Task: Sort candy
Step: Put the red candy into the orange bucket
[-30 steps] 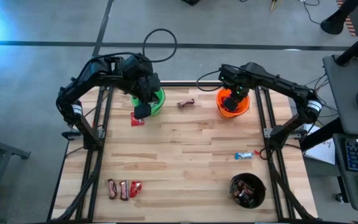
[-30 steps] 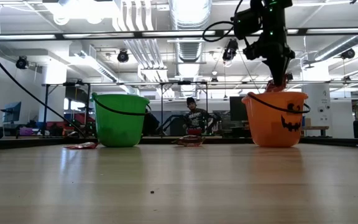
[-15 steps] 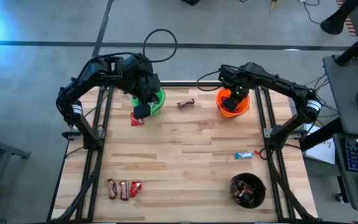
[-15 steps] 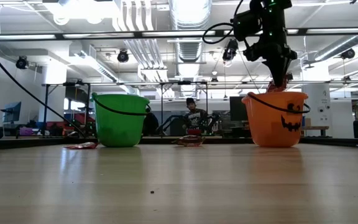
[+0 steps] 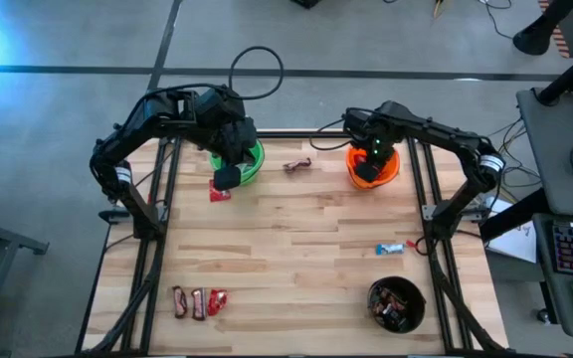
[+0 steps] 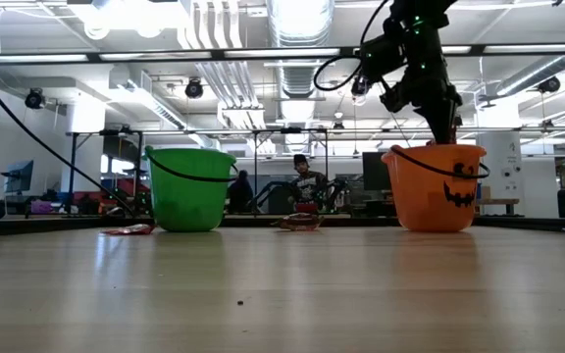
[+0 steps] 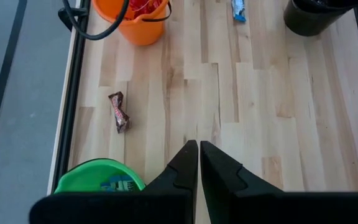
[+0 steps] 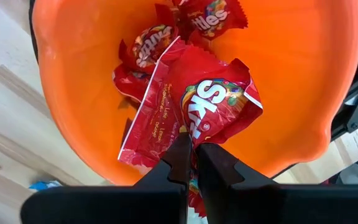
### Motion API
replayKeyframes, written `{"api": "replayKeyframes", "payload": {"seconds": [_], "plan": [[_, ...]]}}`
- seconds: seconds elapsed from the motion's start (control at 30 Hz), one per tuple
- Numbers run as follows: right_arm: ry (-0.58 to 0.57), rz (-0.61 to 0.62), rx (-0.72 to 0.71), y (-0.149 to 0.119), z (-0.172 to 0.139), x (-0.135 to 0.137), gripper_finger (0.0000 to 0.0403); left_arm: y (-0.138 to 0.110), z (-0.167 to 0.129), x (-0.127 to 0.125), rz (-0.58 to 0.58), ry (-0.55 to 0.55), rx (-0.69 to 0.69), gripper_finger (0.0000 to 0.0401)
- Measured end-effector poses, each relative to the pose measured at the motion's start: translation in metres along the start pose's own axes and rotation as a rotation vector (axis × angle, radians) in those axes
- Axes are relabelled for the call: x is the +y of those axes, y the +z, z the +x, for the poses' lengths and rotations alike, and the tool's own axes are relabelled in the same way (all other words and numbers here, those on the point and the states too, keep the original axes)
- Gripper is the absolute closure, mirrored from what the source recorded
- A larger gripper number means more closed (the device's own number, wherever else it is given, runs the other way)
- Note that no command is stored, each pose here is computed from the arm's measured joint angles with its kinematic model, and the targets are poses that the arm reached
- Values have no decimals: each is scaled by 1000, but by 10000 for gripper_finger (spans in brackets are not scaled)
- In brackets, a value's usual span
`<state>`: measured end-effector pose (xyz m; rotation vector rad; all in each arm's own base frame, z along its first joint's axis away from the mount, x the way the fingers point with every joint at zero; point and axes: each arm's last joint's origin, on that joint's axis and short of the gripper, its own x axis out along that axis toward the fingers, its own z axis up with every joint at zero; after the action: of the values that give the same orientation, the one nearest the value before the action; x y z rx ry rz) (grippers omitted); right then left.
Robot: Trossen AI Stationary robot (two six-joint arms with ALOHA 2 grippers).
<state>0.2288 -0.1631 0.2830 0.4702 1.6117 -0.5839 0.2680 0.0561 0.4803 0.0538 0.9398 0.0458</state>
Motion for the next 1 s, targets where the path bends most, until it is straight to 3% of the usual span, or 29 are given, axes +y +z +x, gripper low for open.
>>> {"api": "replayKeyframes", "payload": {"seconds": [0.27,0.63,1.0], "plan": [[-104,92,-31,-1,-3,-3,390,0,0,0,0,3,0,401],[-110,123,-35,-2,-4,-4,390,0,0,0,16,3,1,401],[18,155,-21,-2,-4,0,390,0,0,0,26,2,1,401]]}}
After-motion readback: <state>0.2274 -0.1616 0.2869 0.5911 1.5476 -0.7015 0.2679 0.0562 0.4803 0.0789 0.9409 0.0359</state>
